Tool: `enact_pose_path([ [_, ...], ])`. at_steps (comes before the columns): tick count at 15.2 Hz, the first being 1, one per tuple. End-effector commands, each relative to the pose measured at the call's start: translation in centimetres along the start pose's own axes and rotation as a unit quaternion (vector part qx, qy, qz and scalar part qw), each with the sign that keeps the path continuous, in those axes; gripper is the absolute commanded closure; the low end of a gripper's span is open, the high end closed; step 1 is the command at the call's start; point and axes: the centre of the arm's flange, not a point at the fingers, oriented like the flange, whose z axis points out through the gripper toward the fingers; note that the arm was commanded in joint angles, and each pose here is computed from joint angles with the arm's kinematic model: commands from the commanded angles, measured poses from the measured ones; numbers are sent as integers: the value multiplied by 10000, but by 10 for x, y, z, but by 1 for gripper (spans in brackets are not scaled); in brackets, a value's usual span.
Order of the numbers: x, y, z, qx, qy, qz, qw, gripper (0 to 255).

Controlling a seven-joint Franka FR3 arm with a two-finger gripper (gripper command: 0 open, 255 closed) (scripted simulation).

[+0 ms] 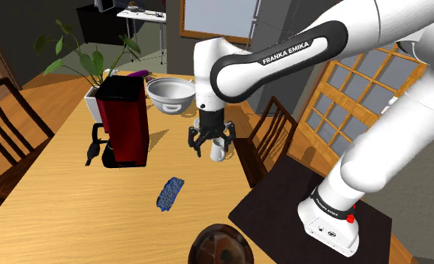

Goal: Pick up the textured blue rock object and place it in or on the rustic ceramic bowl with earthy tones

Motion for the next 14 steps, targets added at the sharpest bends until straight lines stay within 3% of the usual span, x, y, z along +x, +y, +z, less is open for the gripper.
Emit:
enact_pose_path([
  [1, 9, -23, 15, -29, 1, 266, 9996, 0],
  [7, 39, -86, 57, -142, 8, 990, 9950, 0],
  [14, 86, -153, 107, -274, 16, 1827, 9828, 0],
])
